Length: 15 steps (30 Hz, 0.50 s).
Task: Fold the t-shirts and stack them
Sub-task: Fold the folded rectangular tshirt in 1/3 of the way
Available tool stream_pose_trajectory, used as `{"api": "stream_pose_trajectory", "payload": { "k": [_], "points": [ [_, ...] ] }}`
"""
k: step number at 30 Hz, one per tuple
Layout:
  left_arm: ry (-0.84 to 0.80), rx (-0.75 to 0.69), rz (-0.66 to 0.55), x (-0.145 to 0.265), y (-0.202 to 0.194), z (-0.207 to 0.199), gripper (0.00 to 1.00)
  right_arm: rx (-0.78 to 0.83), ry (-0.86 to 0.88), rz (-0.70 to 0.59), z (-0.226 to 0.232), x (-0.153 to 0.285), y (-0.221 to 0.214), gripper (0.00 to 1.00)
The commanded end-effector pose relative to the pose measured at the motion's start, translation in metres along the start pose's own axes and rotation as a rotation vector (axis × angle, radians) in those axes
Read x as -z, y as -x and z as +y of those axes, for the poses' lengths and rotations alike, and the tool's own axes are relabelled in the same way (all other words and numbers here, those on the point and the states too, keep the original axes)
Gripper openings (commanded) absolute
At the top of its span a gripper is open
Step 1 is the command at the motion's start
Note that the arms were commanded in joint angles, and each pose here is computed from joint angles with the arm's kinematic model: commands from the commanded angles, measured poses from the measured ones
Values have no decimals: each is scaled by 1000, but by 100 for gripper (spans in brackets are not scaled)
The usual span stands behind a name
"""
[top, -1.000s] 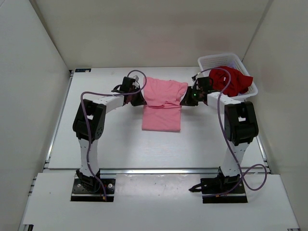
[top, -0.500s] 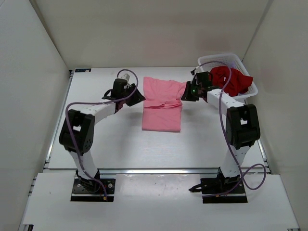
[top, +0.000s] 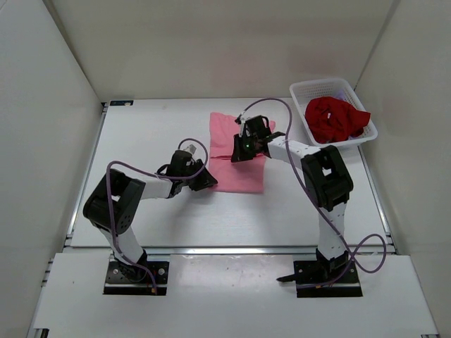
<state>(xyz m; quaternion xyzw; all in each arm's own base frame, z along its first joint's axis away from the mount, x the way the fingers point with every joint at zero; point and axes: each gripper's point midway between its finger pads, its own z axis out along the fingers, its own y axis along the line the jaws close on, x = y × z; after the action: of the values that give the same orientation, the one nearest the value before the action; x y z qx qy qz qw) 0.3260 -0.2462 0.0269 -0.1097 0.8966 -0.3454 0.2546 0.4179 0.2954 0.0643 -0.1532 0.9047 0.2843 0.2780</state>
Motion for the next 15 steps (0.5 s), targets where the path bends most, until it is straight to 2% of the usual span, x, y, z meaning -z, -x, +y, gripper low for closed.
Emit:
{"api": "stream_pose_trajectory", "payload": {
  "k": [1, 9, 14, 15],
  "points": [
    [-59, -19, -11, 5, -5, -13, 40, 28, 42, -39, 9, -9, 13, 0],
    [-53, -20, 32, 12, -32, -1, 40, -17, 8, -43, -20, -27, 9, 0],
    [-50, -8, 44, 18, -40, 7, 39, -63, -21, -149, -53, -30, 44, 0],
    [-61, -13, 44, 20, -40, 4, 39, -68, -13, -184, -52, -29, 63, 0]
  ]
}}
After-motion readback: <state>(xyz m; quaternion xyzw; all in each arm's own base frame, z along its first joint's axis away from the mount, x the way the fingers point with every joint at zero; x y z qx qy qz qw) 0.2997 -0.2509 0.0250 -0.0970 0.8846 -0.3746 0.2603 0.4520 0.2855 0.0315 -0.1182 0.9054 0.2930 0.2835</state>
